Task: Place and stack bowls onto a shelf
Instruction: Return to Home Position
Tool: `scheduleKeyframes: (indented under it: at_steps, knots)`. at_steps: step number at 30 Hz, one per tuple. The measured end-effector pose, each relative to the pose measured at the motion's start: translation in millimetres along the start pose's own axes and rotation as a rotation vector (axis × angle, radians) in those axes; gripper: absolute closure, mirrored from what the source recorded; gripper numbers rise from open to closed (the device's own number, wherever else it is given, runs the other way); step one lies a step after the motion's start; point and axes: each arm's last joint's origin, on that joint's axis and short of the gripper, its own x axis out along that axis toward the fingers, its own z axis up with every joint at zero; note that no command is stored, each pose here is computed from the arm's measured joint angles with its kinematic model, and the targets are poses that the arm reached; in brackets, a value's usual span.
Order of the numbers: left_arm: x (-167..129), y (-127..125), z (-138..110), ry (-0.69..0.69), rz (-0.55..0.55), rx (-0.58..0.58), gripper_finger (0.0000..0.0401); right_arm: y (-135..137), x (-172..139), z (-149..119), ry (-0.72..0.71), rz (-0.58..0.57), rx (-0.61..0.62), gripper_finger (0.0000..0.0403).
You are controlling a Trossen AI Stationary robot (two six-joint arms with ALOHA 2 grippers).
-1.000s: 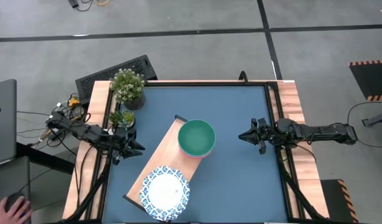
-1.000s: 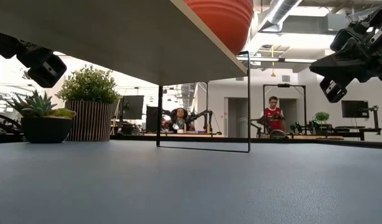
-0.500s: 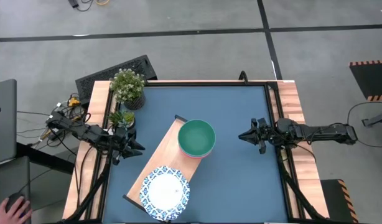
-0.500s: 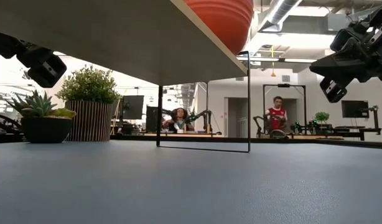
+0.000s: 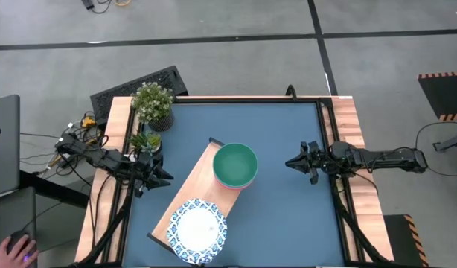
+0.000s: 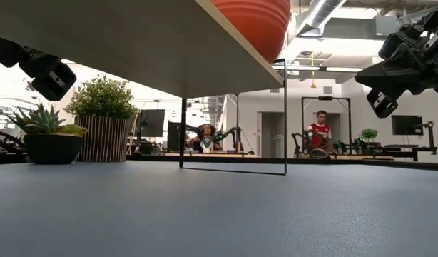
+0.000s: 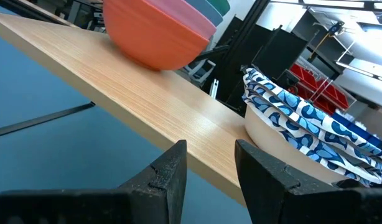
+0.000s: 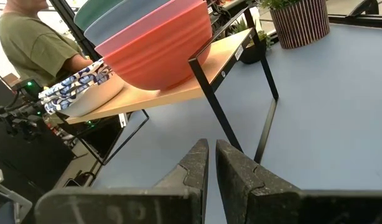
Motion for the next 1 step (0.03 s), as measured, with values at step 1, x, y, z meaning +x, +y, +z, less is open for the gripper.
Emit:
scheduleKeyframes:
  at_steps: [1]
  knots:
    - [0.0, 0.1, -0.1, 0.001, 0.0, 0.0, 0.028, 0.0, 0.0, 0.0, 0.0, 0.0, 0.0, 0.0344]
